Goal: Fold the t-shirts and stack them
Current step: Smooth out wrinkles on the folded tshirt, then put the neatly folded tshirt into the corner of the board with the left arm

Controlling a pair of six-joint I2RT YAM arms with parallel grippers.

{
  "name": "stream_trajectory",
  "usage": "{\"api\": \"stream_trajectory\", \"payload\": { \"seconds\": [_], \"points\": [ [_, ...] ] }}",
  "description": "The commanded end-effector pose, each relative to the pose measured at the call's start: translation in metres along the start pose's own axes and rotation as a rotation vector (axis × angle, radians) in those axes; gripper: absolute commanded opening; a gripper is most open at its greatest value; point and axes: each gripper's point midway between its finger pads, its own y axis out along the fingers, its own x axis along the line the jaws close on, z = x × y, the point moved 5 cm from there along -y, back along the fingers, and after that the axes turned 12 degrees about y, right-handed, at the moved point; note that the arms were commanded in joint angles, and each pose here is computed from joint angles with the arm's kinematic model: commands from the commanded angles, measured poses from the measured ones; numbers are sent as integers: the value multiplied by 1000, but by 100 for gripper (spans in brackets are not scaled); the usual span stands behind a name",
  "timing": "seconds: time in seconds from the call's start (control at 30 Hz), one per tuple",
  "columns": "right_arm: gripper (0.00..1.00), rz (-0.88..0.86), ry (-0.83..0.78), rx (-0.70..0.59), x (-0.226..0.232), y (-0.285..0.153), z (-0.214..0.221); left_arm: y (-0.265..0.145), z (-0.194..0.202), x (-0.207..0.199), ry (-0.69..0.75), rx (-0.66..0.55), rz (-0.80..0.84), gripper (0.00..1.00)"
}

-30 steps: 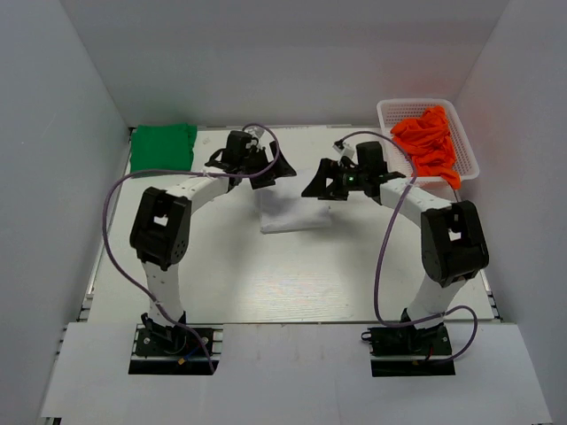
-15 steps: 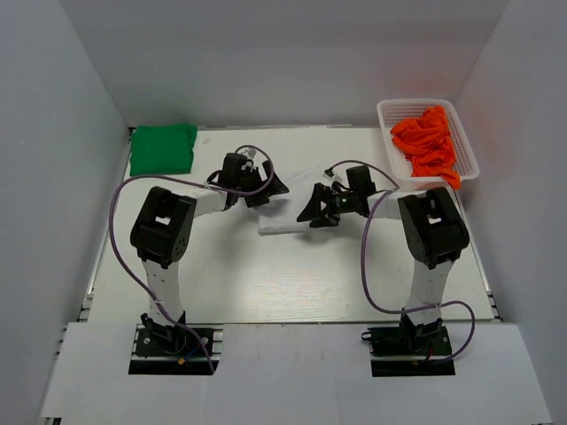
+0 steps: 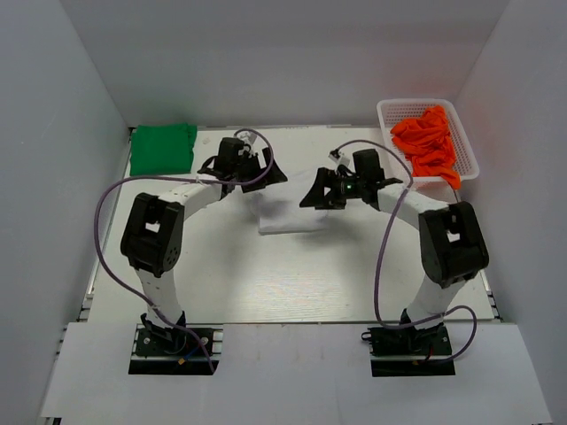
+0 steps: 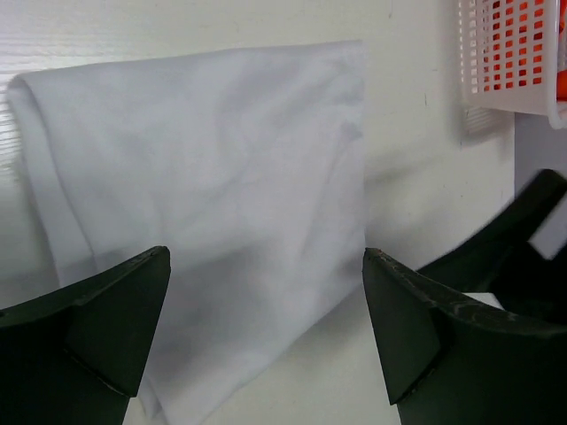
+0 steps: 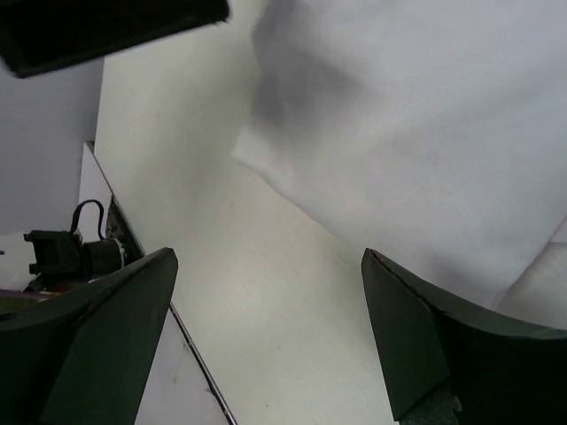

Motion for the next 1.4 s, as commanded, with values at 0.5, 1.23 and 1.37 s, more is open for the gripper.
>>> {"api": "stream_trajectory", "payload": {
  "seconds": [0.5, 1.23, 1.37],
  "points": [
    [90, 173, -82, -219, 40, -69, -2, -5, 31, 30, 44, 198, -319, 81],
    [90, 243, -100, -265, 40, -89, 0, 26, 60, 38, 84, 296, -359, 0],
    [90, 236, -102, -277, 41, -90, -1, 10, 20, 32, 162, 168, -350, 0]
  ]
}}
